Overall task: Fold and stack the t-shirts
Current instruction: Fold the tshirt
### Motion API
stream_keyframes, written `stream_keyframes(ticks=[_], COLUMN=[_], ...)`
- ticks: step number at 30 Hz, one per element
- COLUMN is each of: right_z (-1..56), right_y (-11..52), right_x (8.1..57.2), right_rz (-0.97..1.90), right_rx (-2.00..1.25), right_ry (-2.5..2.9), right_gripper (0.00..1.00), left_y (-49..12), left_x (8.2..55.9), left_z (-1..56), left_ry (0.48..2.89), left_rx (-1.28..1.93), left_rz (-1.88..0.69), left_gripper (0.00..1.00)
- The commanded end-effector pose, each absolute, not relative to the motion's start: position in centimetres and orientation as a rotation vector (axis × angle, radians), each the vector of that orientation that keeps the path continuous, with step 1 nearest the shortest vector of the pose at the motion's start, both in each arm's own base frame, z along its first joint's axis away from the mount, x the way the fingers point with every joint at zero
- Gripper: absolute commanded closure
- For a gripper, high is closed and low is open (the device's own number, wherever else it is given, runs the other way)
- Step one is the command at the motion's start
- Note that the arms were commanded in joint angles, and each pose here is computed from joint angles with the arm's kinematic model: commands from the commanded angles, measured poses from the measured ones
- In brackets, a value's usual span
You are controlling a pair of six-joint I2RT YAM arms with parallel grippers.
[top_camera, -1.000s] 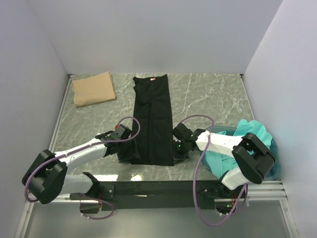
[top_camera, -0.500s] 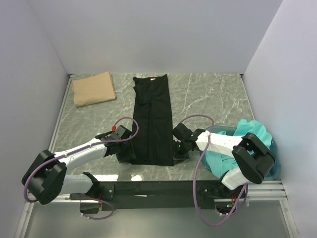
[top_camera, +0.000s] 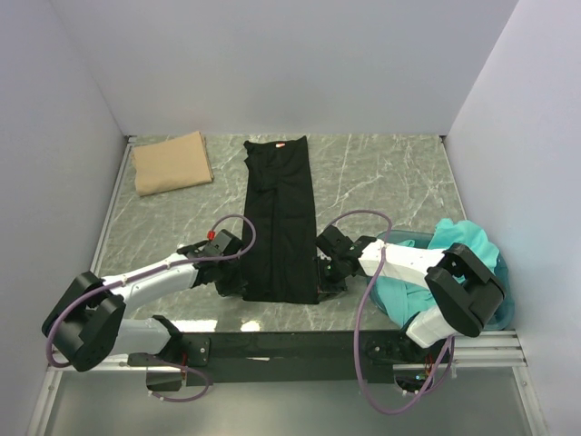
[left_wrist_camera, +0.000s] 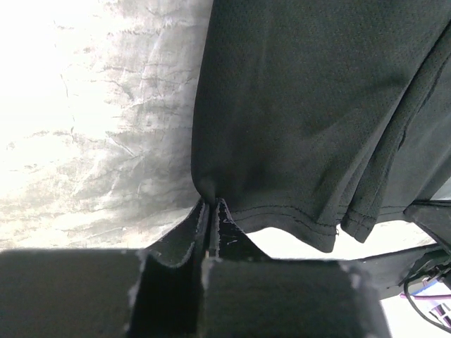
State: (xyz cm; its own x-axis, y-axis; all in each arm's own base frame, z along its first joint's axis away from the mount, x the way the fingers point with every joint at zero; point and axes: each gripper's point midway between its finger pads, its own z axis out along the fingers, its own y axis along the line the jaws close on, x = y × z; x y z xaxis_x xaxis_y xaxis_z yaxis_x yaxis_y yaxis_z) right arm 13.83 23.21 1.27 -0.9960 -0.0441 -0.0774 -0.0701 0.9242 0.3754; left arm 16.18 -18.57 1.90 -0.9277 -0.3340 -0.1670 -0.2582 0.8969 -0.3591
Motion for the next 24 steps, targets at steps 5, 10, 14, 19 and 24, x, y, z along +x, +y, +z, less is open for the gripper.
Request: stream_keyframes(ticks=[5, 10, 14, 19, 24], right_z=[2.7, 4.6, 5.9, 7.3, 8.4], right_y=[22.7, 22.6, 22.8, 23.1, 23.2], right_x=[13.9, 14.9, 16.0, 17.8, 20.0], right_rz=[0.553, 0.527, 0.514, 0.482, 0.430], right_rx=[-0.109, -0.076, -0.054, -0.044, -0.049], right_ry=[2.987, 2.935, 2.888, 2.836, 2.779], right_gripper=[1.00, 1.00, 1.00, 1.00, 1.00], left_y=[-19.3, -19.4, -20.3, -20.7, -21.1], left_x=[17.2, 18.2, 19.6, 21.4, 23.1], left_z=[3.9, 5.2, 6.5, 7.9, 8.8], left_ry=[2.779, 2.741, 2.720, 2.691, 2.664], left_rx=[-0.457, -0.473, -0.454, -0.420, -0.393], left_rz=[-0.540, -0.526, -0.535, -0.494, -0.447], left_gripper=[1.00, 1.00, 1.00, 1.00, 1.00])
